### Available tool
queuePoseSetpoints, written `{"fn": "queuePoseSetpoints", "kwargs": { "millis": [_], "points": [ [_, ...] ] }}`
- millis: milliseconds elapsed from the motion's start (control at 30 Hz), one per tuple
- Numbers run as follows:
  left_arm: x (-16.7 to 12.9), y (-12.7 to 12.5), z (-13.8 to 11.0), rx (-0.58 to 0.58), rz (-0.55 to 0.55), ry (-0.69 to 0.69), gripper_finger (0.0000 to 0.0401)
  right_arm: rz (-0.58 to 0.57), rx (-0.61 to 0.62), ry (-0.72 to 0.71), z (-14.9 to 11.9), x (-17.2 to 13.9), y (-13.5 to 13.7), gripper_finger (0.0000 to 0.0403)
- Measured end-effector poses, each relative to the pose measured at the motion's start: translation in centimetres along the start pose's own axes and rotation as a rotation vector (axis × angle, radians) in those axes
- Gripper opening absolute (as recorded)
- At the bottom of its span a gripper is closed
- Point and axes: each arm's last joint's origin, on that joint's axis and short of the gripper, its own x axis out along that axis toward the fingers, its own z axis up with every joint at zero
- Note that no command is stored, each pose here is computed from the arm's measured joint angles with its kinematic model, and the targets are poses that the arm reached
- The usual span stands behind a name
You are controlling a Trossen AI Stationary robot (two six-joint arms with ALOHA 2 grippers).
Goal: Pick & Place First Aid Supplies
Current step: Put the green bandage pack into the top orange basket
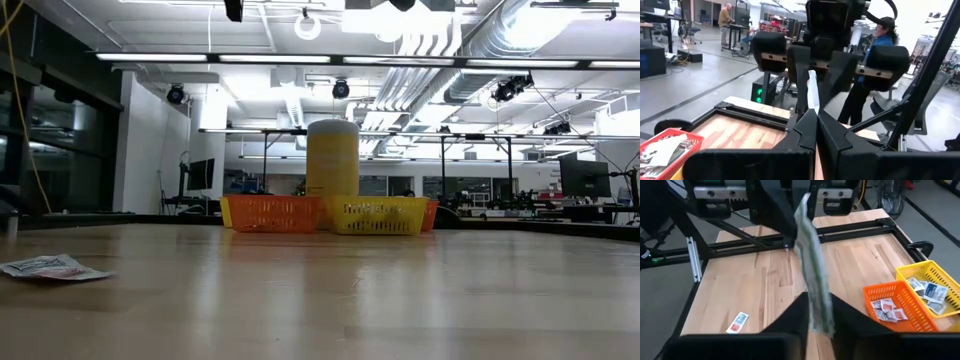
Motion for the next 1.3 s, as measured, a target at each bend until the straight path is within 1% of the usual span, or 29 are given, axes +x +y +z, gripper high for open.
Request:
{"fn": "queuePoseSetpoints", "kwargs": {
  "millis": [100, 167, 233, 533, 700, 867, 967, 1133, 1200, 1300],
  "points": [
    [0.0, 0.0, 0.0, 0.0, 0.0, 0.002, 0.0, -0.008, 0.005, -0.009, 0.2, -0.6, -0.3, 0.002],
    [0.0, 0.0, 0.0, 0.0, 0.0, -0.001, 0.0, -0.015, 0.01, -0.019, 0.4, -1.1, -0.6, 0.0005],
    [0.0, 0.0, 0.0, 0.0, 0.007, -0.001, 0.0, -0.024, 0.017, -0.016, 0.4, -1.5, -0.9, 0.0006],
    [0.0, 0.0, 0.1, -0.002, 0.016, -0.009, 0.0, 0.028, 0.019, -0.009, 0.5, -1.9, -1.1, 0.0001],
    [0.0, 0.0, 0.1, -0.002, 0.019, -0.009, 0.0, 0.021, 0.016, -0.011, 0.5, -1.9, -1.1, 0.0001],
    [0.0, 0.1, 0.0, -0.001, 0.049, -0.009, 0.0003, 0.017, 0.011, -0.014, 0.6, -1.9, -1.1, 0.0],
    [0.0, 0.1, 0.0, 0.019, 0.051, -0.009, 0.0025, 0.007, 0.015, -0.016, 0.6, -1.9, -1.4, 0.0],
    [0.0, 0.1, 0.0, 0.03, 0.066, -0.01, 0.0105, -0.031, 0.033, 0.004, 0.5, -1.9, -2.4, 0.0],
    [0.0, 0.2, 0.0, 0.031, 0.096, -0.012, 0.0139, -0.059, 0.045, 0.022, 0.4, -1.9, -3.0, 0.0],
    [-0.4, 0.5, 0.1, 0.038, 0.164, 0.0, 0.0176, -0.142, 0.057, 0.083, -0.2, -2.0, -4.2, 0.0]
  ]
}}
